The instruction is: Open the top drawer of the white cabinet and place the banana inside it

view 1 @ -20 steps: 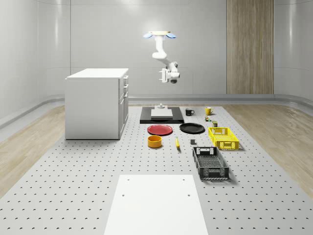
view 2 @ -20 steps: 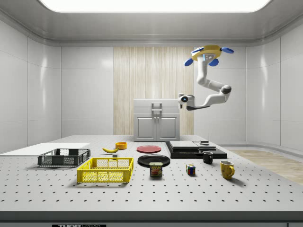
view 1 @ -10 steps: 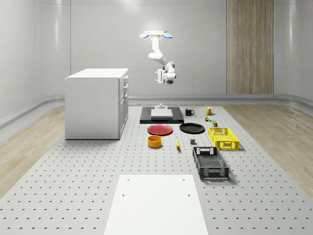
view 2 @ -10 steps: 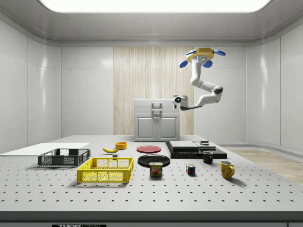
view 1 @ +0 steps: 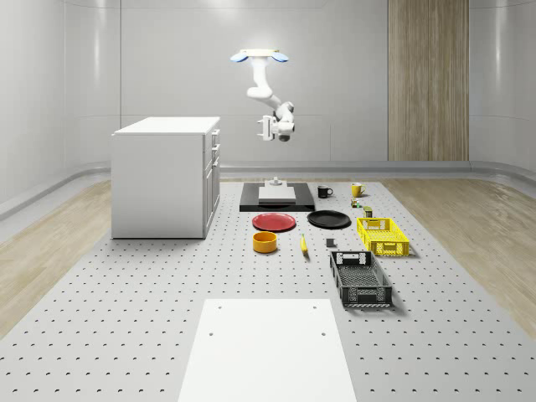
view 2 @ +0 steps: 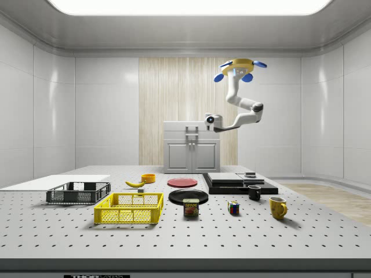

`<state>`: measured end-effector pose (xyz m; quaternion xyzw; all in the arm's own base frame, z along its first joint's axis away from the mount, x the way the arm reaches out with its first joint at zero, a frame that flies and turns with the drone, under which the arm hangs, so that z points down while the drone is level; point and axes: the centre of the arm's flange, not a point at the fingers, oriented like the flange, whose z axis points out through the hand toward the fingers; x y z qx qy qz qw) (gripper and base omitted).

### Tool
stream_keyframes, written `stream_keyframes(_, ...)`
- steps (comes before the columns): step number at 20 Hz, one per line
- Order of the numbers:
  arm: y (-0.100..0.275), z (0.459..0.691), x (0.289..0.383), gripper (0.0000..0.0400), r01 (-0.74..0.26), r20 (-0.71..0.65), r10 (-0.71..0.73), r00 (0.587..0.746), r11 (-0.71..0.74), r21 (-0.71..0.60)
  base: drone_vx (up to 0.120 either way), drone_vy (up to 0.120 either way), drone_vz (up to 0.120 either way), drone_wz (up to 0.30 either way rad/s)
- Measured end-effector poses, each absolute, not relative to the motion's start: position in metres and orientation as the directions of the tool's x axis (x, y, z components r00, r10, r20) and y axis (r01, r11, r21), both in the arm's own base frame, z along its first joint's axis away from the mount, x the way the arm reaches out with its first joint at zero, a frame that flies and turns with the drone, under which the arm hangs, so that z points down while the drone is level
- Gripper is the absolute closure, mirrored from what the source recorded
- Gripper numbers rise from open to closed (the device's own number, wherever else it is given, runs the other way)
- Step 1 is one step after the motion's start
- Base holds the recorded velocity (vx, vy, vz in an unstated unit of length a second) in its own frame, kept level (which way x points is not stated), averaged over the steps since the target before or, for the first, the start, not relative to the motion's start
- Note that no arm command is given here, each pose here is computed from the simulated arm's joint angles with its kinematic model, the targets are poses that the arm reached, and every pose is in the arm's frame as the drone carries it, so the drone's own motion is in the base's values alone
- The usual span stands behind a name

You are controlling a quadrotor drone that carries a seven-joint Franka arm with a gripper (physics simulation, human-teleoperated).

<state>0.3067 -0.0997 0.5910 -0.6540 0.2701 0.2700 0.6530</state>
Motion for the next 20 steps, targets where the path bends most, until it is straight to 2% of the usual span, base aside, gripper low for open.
stream_keyframes(4,-0.0997,0.5910,0.3067,0.0000,-0.706,-0.706,-0.001,0.708,-0.001,-0.708,0.120,-0.120,0.000,0.000)
stream_keyframes(10,-0.0997,0.5910,0.3067,0.0000,-0.706,-0.706,-0.001,0.708,-0.001,-0.708,0.120,0.000,0.000,0.000)
stream_keyframes(16,-0.0997,0.5910,0.3067,0.0000,-0.706,-0.706,-0.001,0.708,-0.001,-0.708,0.120,-0.100,0.000,0.000)
stream_keyframes(20,-0.0997,0.5910,0.3067,0.0000,-0.706,-0.706,-0.001,0.708,-0.001,-0.708,0.120,0.000,0.000,0.000)
